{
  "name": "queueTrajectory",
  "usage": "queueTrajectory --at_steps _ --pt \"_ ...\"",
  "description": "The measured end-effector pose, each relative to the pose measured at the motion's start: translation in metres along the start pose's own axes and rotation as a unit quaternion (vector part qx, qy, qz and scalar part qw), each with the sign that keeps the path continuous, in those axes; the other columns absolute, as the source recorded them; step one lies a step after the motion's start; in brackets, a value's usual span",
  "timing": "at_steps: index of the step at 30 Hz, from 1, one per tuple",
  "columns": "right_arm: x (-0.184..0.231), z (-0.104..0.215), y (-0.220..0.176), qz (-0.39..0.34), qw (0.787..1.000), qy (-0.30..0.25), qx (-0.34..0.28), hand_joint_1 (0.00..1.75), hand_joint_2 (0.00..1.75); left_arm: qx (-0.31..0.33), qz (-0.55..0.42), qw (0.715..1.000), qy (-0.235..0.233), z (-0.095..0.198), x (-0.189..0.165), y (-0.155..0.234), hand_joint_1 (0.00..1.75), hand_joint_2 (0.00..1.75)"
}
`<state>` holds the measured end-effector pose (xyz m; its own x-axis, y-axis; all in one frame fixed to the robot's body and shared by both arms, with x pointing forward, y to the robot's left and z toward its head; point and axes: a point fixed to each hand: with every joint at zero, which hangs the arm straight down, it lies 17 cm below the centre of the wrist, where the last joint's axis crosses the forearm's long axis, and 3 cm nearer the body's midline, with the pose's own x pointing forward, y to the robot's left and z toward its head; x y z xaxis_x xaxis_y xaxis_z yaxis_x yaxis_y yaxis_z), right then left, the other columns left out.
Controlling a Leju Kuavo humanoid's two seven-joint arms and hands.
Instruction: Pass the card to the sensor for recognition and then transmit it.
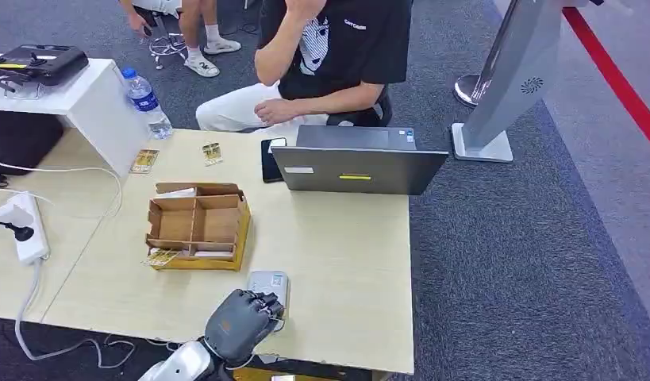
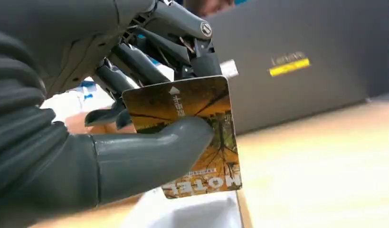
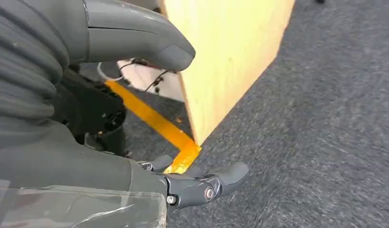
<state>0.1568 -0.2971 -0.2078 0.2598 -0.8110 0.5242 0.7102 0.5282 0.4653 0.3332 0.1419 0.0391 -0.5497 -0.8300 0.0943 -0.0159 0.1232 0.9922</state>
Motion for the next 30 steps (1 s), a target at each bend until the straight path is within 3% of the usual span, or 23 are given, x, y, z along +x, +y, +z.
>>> queueTrajectory --at_steps 6,13,21,30 --pt "0.005 -0.004 0.006 -0.018 1.0 -0.01 -0.003 0.0 1.75 0.086 0.003 0.996 -0.009 -0.022 0.0 0.066 1.75 1.75" --pt "0.004 -0.01 0.024 -0.016 1.0 -0.002 0.013 0.0 1.75 0.15 -0.012 0.988 0.018 -0.047 -0.043 0.134 1.75 1.75" --pt "0.003 -0.013 0.036 -0.004 1.0 0.004 0.028 0.0 1.75 0.173 -0.033 0.983 0.048 -0.054 -0.077 0.161 1.75 1.75" --pt "0.003 -0.014 0.044 -0.003 0.999 0.01 0.041 0.0 1.75 0.169 -0.078 0.976 0.109 -0.058 -0.155 0.183 1.75 1.75"
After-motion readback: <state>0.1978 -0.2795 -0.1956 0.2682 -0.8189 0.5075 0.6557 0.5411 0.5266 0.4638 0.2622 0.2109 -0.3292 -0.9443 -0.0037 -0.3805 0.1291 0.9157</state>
